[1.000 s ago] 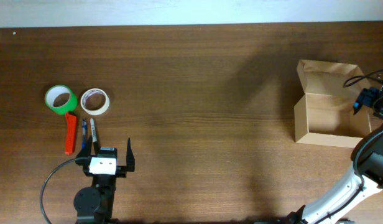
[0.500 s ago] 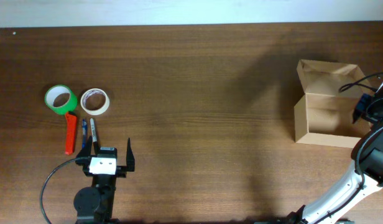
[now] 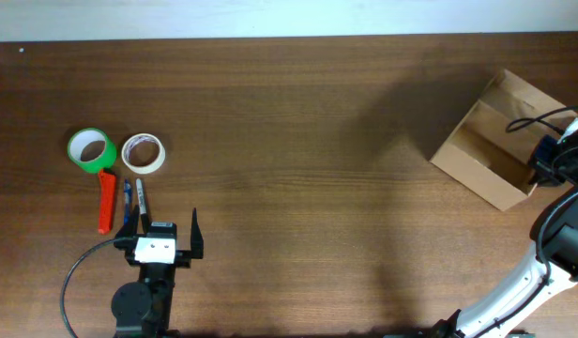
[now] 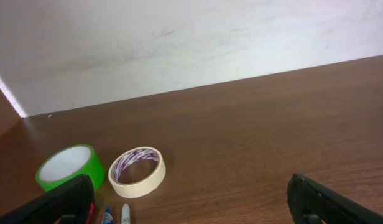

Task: Pack container
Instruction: 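Drag the cardboard box with the right gripper toward the table center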

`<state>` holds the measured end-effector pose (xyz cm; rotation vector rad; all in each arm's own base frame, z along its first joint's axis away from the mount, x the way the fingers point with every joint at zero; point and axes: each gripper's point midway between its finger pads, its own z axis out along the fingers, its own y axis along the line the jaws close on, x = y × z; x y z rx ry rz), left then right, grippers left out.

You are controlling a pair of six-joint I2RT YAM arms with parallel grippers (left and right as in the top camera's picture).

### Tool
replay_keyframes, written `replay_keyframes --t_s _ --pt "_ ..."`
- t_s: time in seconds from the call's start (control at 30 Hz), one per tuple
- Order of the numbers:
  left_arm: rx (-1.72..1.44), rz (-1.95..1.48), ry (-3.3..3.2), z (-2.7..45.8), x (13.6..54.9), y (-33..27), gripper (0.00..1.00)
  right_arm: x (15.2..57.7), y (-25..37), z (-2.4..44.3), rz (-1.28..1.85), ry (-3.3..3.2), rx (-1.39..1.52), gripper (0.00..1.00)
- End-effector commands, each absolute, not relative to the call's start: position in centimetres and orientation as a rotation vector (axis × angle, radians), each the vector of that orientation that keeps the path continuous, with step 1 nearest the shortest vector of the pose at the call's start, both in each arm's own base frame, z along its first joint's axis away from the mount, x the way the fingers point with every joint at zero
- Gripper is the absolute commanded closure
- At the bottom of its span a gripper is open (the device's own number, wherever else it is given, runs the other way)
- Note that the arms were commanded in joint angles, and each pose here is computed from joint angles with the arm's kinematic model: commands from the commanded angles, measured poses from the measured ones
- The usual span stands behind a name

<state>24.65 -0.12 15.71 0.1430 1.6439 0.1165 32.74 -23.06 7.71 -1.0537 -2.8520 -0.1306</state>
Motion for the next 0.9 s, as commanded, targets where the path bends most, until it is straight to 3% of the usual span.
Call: replay_keyframes --t_s 0.0,0.23,0.47,0.63,0.87 --pt "0.150 0.124 1.648 15.6 24.6 -0.1 0.00 35.7 -21.8 10.6 -0.288 -2.974 -1.008 0.96" --pt "0.150 0.124 1.648 15.6 24.6 -0.1 0.00 38.8 -17.7 18.8 -0.250 -3.178 -0.823 0.96" --pt "0.150 0.124 1.648 15.6 24.6 -0.1 0.00 42.7 -6.8 24.9 -0.149 -3.401 -0.341 0.96" --pt "0.150 0.124 1.648 15.6 24.6 -0.1 0.00 43.8 3.1 25.4 -0.085 -3.446 0.064 0.96" --pt "0.150 0.124 1.648 15.6 24.6 -0.1 0.00 43.2 14.4 25.2 -0.166 -3.477 0.114 0.96"
